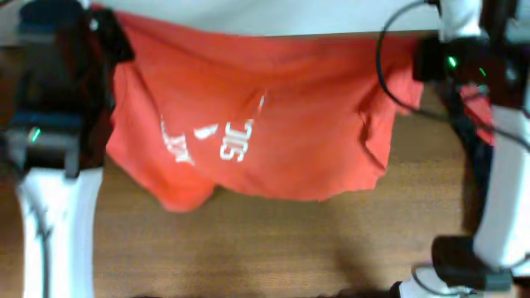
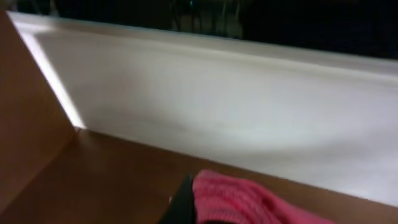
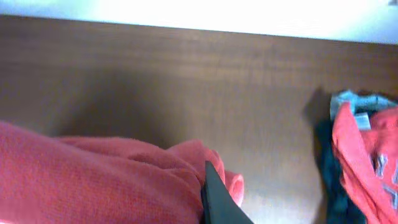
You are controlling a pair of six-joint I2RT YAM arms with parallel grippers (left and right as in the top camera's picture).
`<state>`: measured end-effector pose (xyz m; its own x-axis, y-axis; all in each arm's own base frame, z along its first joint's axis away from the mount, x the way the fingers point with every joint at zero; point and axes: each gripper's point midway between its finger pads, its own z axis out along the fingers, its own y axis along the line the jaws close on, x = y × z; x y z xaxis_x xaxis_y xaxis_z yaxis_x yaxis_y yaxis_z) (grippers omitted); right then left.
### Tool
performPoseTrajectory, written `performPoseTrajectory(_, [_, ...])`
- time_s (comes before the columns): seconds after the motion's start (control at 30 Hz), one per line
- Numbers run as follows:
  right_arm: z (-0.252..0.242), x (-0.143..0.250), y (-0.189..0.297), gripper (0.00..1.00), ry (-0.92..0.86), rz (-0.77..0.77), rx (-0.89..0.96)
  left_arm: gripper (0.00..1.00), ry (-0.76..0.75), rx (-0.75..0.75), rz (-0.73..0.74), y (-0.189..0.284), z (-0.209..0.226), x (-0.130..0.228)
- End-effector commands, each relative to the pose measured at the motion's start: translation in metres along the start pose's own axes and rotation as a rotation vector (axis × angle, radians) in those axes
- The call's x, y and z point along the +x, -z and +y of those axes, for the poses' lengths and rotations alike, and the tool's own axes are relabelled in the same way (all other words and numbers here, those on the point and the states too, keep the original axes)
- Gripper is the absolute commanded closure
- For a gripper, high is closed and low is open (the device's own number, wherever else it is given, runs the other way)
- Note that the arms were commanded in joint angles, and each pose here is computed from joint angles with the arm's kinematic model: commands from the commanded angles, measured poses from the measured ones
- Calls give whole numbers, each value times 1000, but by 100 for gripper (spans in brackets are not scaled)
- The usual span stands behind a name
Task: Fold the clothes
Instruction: 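Stretch the shirt between both grippers, pulling apart left and right, then lay the stretched shirt flat on the table and open both grippers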
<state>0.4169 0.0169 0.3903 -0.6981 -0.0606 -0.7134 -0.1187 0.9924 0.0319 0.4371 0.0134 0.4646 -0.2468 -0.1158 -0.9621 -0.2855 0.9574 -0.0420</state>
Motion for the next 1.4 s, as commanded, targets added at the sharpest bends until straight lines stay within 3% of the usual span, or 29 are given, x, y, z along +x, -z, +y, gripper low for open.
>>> performPoseTrajectory(0.0, [-13, -22, -30, 96, 10, -51, 32, 100, 14, -39, -37, -46, 0, -1])
performPoseTrajectory(0.2, [-28, -84, -35, 96, 48, -286, 110, 100, -44, -27, -247, -79, -15, -40])
performPoseTrajectory(0.33, [-28, -89, -35, 96, 50, -306, 113, 100, -43, -7, -253, -77, -19, -41])
performPoseTrajectory(0.43, [-25, -71, -49, 96, 50, -227, 87, 100, -106, 9, -87, -85, -21, 0])
performPoseTrajectory(0.6, [-17, -12, -91, 96, 27, 36, 15, 100, -220, 3, 258, -89, -13, 89])
performPoseTrajectory(1.0, [-7, 118, -131, 96, -48, 610, -67, 100, -275, -32, 861, -69, 4, 241])
performPoseTrajectory(1.13, [-1, 135, -129, 96, -76, 683, -93, 100, -268, -7, 982, -64, 0, 271])
performPoseTrajectory(1.37, [13, 183, -140, 96, -102, 859, -146, 100, -266, -51, 1101, -41, 11, 286])
